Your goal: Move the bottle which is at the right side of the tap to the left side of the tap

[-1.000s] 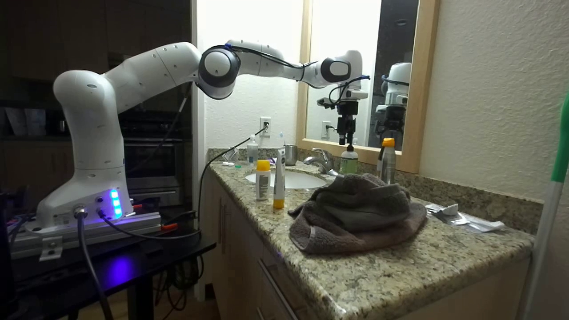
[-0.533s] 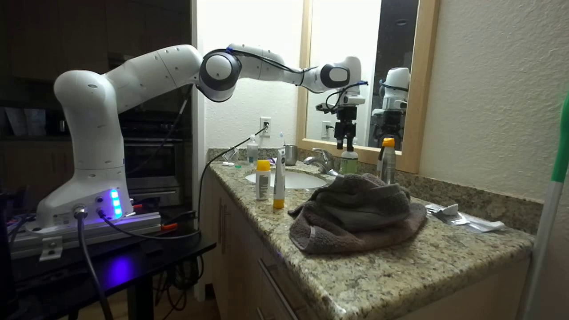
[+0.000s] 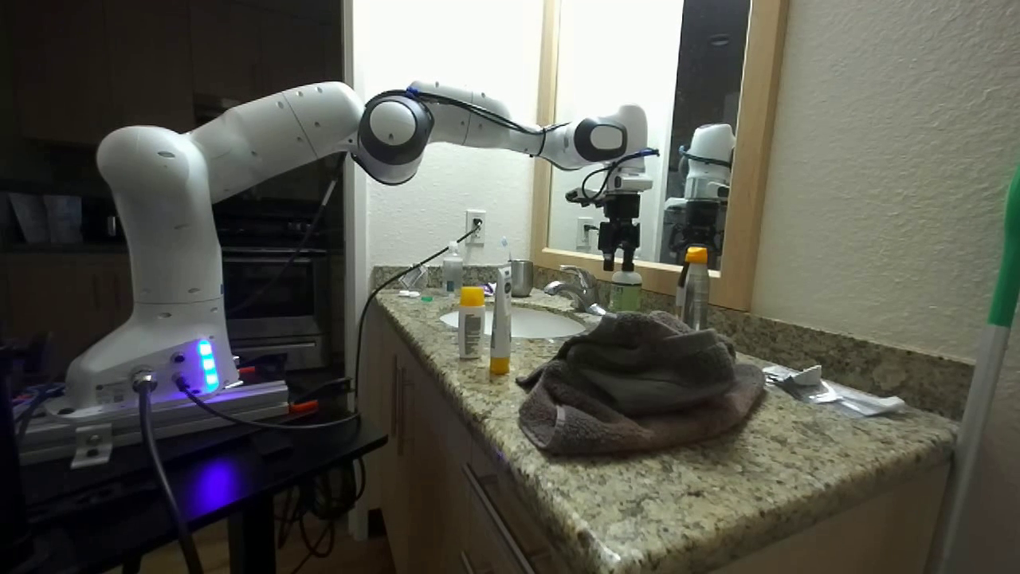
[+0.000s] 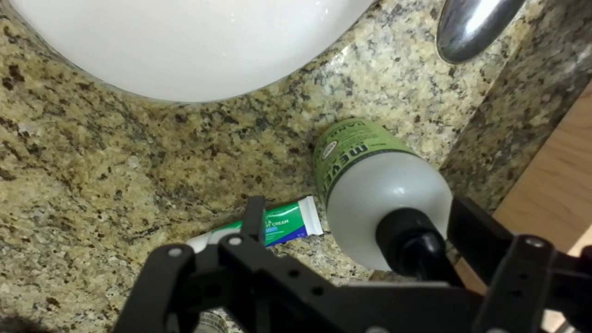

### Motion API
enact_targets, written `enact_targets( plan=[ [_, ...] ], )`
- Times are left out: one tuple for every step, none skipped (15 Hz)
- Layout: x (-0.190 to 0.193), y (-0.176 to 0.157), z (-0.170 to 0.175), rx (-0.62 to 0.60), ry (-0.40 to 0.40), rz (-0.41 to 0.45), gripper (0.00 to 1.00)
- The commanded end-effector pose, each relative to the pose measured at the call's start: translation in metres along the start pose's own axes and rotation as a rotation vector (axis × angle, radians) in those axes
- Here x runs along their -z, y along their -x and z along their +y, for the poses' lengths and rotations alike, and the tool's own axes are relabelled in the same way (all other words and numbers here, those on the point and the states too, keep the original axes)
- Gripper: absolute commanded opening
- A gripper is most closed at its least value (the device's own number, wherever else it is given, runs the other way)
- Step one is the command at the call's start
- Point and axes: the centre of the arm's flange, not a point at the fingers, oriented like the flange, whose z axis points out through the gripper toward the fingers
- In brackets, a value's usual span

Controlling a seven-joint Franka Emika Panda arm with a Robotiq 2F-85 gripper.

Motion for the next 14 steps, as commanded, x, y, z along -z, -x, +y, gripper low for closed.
enact_targets(
  plan=[
    [-0.001,-0.016,0.001,-0.085,-0.035,-0.005,1.0],
    [-0.001,-0.018,0.003,-0.11,-0.043,-0.004,1.0],
    [0.001,-0.009,0.004,-0.067,-0.01,0.002,1.0],
    [0.001,-0.012,0.006,-0.084,-0.013,0.004,1.0],
    [0.001,-0.014,0.007,-0.091,-0.015,0.005,1.0],
    [0.001,-0.015,0.007,-0.094,-0.016,0.005,1.0],
    [0.0,-0.014,0.007,-0.084,-0.013,-0.008,0.99],
    [-0.001,-0.013,0.006,-0.084,-0.01,-0.009,1.0],
    [-0.001,-0.011,0.005,-0.073,-0.016,-0.022,1.0],
    [0.001,-0.009,0.003,-0.065,-0.018,-0.031,1.0],
    [0.001,-0.006,0.002,-0.057,-0.02,-0.039,1.0],
    [0.0,-0.009,0.004,-0.08,-0.018,-0.005,1.0],
    [0.0,-0.007,0.002,-0.076,-0.02,-0.009,1.0],
    [0.0,-0.006,0.002,-0.074,-0.021,-0.011,0.81]
  ],
)
